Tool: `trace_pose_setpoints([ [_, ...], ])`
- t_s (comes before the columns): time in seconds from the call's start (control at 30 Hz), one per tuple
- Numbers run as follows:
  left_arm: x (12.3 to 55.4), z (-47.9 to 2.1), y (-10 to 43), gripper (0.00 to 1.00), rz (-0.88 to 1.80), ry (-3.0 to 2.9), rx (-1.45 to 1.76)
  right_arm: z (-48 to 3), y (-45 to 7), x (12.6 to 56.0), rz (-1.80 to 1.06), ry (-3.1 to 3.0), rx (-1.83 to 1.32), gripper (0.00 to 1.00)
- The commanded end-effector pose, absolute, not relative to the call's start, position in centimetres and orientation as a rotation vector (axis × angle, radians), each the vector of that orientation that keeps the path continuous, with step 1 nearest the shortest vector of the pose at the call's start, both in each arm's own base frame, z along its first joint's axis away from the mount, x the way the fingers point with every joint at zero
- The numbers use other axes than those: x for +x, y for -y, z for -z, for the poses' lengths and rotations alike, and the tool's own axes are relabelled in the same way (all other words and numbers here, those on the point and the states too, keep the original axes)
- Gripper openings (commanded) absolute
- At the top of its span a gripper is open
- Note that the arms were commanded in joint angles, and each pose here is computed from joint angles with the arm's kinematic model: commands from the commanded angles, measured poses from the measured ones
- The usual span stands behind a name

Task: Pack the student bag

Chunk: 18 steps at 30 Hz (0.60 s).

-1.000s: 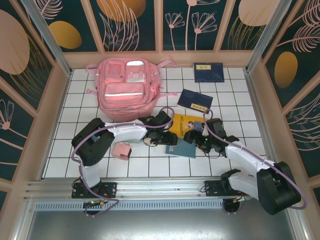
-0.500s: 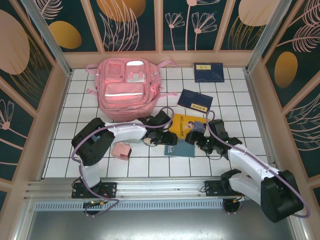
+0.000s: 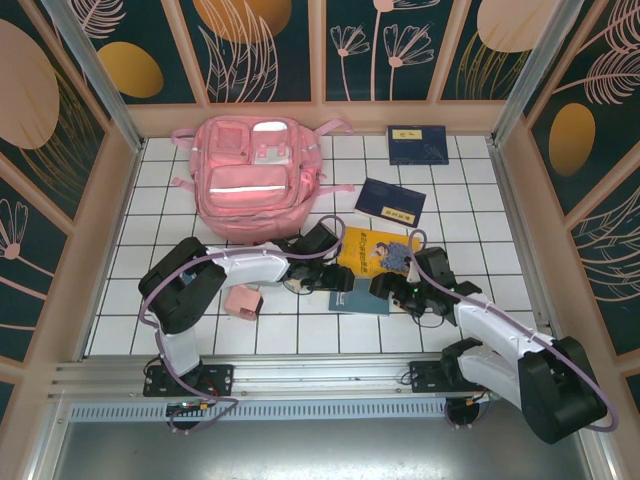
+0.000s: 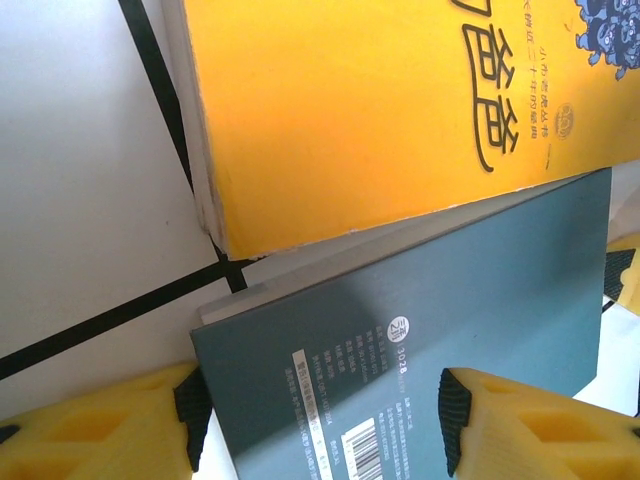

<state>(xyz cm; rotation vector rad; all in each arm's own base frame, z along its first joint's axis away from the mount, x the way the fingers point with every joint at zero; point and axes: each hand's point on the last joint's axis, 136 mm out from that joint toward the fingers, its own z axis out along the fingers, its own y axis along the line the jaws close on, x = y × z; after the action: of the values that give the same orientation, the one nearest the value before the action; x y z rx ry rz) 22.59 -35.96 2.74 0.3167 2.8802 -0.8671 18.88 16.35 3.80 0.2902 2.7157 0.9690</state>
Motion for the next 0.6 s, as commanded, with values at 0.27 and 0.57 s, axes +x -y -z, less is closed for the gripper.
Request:
trace_pose_setpoints([
  [0.27, 19.6, -1.5, 36.3, 0.61, 0.962, -2.984, 0.350, -5.9, -21.5, 17.7, -1.301, -2.695, 0.134, 0.87],
  [0.57, 19.2, -0.8, 36.1, 0.60, 0.969, -3.004, 0.337, -12.5, -21.8, 19.2, -1.575, -2.456, 0.186, 0.81],
])
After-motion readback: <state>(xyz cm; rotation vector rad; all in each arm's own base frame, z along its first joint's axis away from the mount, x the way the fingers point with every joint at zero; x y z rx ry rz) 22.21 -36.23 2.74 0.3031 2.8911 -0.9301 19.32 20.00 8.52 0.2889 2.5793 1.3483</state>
